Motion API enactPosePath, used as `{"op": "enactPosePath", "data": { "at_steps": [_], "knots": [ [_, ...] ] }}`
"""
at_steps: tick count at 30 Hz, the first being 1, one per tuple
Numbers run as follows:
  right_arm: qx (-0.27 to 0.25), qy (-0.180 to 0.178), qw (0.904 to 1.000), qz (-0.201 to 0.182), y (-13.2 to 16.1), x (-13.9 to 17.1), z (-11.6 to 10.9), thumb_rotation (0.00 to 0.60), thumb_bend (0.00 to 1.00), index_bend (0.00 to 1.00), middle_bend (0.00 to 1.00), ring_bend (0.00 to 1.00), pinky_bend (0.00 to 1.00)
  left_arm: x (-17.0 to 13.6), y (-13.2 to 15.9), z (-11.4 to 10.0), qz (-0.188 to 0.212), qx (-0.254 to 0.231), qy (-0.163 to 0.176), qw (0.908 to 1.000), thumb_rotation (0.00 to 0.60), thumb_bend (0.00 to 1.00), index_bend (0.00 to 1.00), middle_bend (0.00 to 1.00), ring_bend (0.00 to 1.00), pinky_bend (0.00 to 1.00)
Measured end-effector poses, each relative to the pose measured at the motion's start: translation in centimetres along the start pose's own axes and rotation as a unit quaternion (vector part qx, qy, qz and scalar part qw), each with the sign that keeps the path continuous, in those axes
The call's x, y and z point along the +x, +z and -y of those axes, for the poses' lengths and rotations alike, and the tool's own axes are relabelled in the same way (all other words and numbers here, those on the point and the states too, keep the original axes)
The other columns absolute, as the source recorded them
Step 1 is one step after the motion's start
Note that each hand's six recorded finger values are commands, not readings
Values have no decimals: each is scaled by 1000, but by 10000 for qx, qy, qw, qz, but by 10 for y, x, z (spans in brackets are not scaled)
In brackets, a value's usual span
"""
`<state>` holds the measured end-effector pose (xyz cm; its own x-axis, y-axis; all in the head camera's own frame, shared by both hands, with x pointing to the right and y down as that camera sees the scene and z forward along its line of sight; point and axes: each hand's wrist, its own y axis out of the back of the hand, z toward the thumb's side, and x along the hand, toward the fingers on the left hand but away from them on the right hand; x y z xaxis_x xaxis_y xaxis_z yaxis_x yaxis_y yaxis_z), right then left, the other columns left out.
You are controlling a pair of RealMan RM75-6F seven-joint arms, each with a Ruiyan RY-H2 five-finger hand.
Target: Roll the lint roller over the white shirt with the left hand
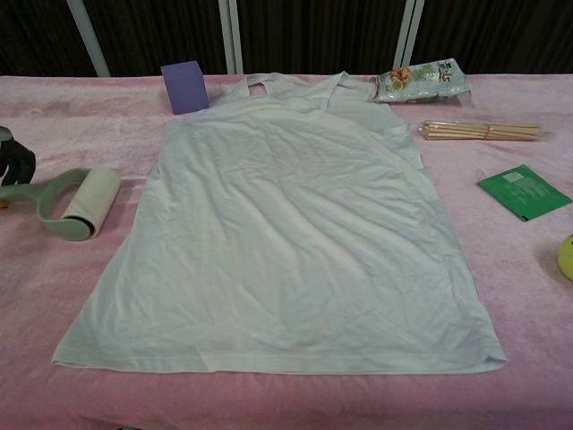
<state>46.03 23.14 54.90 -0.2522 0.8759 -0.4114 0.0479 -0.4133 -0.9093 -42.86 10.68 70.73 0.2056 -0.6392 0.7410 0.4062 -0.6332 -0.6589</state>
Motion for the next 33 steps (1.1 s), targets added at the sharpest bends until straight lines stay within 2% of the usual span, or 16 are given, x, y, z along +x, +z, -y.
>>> {"op": "enactPosePath", "data": {
  "at_steps": [3,9,16,21,25,29,33],
  "knots": [
    [4,7,10000,10,0,0,0,600,264,236,55,235,337,-3,-2,-5,-144,141,-56,9998,600,0,61,47,0,215],
    [-16,-5,10000,23,0,0,-1,600,264,236,55,235,337,-14,7,-16,-335,82,-182,9992,600,2,76,47,0,193],
    [-21,1,10000,10,0,0,-1,600,264,236,55,235,337,-41,10,-36,-643,-117,-199,9977,600,105,86,62,0,184],
    [4,-3,10000,-27,1,0,-1,600,264,236,55,234,337,-69,3,-63,-1045,-507,344,9926,600,105,99,63,0,157],
    [30,-30,10000,-48,1,0,-2,600,263,236,55,235,336,-99,-8,-69,-1296,-724,852,9852,600,105,105,65,0,130],
    [75,-32,9999,-146,3,0,-3,600,264,236,55,233,311,-133,-9,-60,-1282,-1012,1362,9771,600,105,109,72,0,87],
    [153,-30,9993,-334,7,1,-4,600,265,236,55,232,273,-160,-10,-35,-1197,-1528,1473,9699,600,118,128,77,0,20]
  ]
}}
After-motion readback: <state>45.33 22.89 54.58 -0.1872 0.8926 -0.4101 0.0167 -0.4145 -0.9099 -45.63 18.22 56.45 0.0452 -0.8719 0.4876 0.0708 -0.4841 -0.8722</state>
